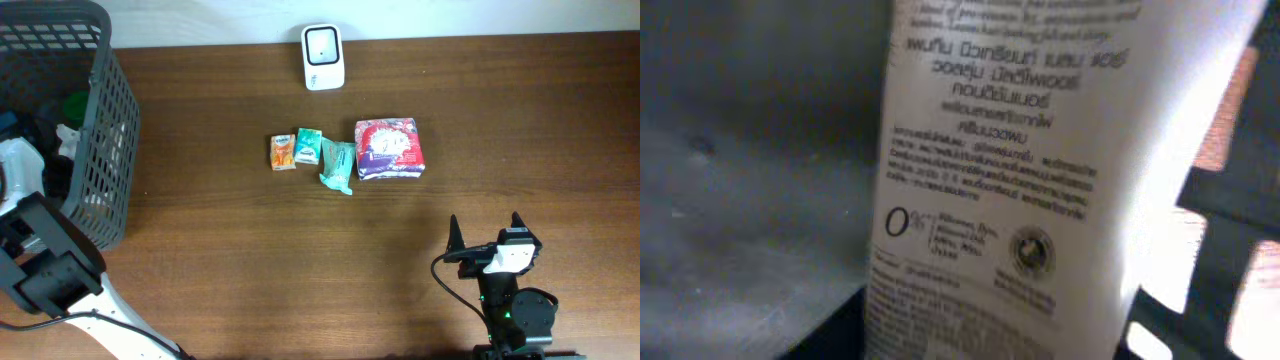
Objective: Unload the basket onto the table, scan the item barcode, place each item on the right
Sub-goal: 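Reach into the basket and grasp the white Pantene conditioner tube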
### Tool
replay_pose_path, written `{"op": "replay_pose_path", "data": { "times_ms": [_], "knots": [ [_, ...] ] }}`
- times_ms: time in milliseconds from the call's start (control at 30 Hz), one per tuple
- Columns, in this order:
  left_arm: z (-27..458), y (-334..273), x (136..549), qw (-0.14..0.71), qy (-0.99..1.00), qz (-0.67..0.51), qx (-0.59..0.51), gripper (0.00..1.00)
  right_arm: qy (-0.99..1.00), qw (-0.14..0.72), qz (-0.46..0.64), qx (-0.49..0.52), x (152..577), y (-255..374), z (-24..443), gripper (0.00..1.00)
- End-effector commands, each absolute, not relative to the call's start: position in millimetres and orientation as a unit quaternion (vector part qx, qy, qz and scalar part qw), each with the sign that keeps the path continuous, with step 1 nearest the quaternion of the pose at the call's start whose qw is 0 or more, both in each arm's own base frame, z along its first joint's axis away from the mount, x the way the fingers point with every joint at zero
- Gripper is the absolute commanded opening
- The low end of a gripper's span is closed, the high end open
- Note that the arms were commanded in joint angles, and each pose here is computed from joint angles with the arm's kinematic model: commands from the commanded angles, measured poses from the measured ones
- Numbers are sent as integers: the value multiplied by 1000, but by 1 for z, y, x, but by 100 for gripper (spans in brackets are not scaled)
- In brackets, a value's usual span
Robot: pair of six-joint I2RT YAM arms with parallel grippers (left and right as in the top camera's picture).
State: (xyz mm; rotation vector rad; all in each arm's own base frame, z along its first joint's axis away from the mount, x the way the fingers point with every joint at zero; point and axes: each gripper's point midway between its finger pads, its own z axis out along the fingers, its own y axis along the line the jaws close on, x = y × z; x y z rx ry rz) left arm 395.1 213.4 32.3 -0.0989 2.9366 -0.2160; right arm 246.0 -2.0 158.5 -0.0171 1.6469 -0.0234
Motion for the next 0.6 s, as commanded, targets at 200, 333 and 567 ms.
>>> {"op": "replay_pose_path", "data": {
  "times_ms": [200, 333, 567],
  "knots": [
    [106, 241, 410, 141, 980, -30, -134, 19, 735, 678, -9, -4, 246, -2, 155, 99],
    [161, 228, 425, 212, 968, -57, -119, 8, 735, 678, -9, -4, 246, -2, 155, 99],
    [287, 180, 461, 396, 898, -179, -65, 8, 735, 678, -9, -4, 246, -2, 155, 99]
  ]
}}
